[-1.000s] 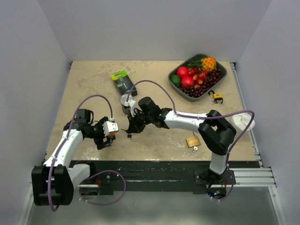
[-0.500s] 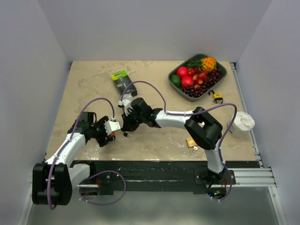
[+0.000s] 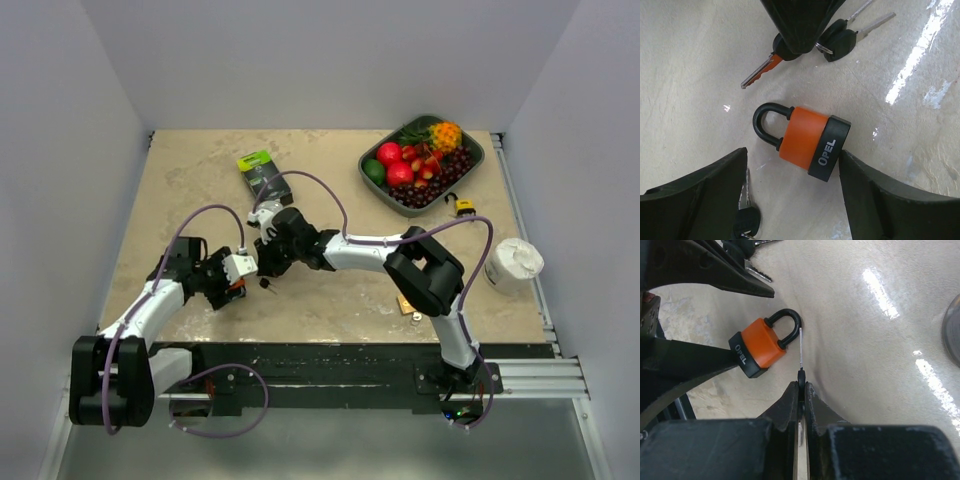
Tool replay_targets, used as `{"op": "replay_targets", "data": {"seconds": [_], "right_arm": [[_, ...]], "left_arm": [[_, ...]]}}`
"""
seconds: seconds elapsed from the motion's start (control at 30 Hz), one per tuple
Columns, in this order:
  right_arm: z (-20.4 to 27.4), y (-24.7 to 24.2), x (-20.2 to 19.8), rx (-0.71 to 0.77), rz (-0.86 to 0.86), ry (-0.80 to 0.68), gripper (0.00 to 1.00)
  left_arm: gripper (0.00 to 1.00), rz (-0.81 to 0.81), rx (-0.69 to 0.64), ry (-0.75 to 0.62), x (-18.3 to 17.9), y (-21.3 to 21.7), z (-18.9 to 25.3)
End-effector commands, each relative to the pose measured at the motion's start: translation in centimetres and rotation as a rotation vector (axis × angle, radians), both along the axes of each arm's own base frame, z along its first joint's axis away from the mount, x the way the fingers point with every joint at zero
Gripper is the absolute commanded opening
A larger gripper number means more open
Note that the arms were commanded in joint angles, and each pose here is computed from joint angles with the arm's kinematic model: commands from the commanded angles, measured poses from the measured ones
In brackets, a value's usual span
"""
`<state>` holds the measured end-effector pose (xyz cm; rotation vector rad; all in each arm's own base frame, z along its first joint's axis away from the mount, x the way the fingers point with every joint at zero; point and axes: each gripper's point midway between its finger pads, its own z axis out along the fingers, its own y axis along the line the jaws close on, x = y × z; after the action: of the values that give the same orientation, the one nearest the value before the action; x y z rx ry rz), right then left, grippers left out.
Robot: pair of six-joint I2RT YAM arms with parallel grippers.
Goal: Lock with the key
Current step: Place the key at the center of the board.
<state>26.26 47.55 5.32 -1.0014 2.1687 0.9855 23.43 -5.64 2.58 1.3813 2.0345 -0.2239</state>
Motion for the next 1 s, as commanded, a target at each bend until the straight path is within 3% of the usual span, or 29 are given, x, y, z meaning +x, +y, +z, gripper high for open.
{"op": "replay_targets", "data": {"seconds": [0.0, 0.23, 0.6, 0.8, 0.87, 0.97], "right_arm": [[1.8, 1.0, 1.3, 0.023, -0.040, -0.051, 0.07], [1.4, 1.1, 1.2, 0.010, -0.041, -0.047, 0.11], [1.3, 0.0, 0.6, -0.013, -0.050, -0.046, 0.15], [1.8, -0.5, 0.0, -0.005, -0.040, -0.043, 0.26], [3.2, -0.4, -0.1, 0.022, -0.031, -0.052, 0.35], [5.7, -0.3, -0.3, 0.060, -0.010, -0.081, 0.38]], "left_arm": [[0.77, 0.008, -0.018, -0.057, 1.7, -0.3, 1.1], [0.76, 0.043, -0.012, -0.074, 2.5, 0.0, 1.6], [0.84, 0.075, -0.028, -0.068, 2.9, 0.1, 2.4], [0.88, 0.085, -0.062, -0.057, 3.1, -0.3, 3.4], [0.90, 0.091, -0.078, -0.066, 3.3, -0.3, 4.3], [0.94, 0.132, -0.116, -0.070, 3.7, 0.2, 6.0]]}}
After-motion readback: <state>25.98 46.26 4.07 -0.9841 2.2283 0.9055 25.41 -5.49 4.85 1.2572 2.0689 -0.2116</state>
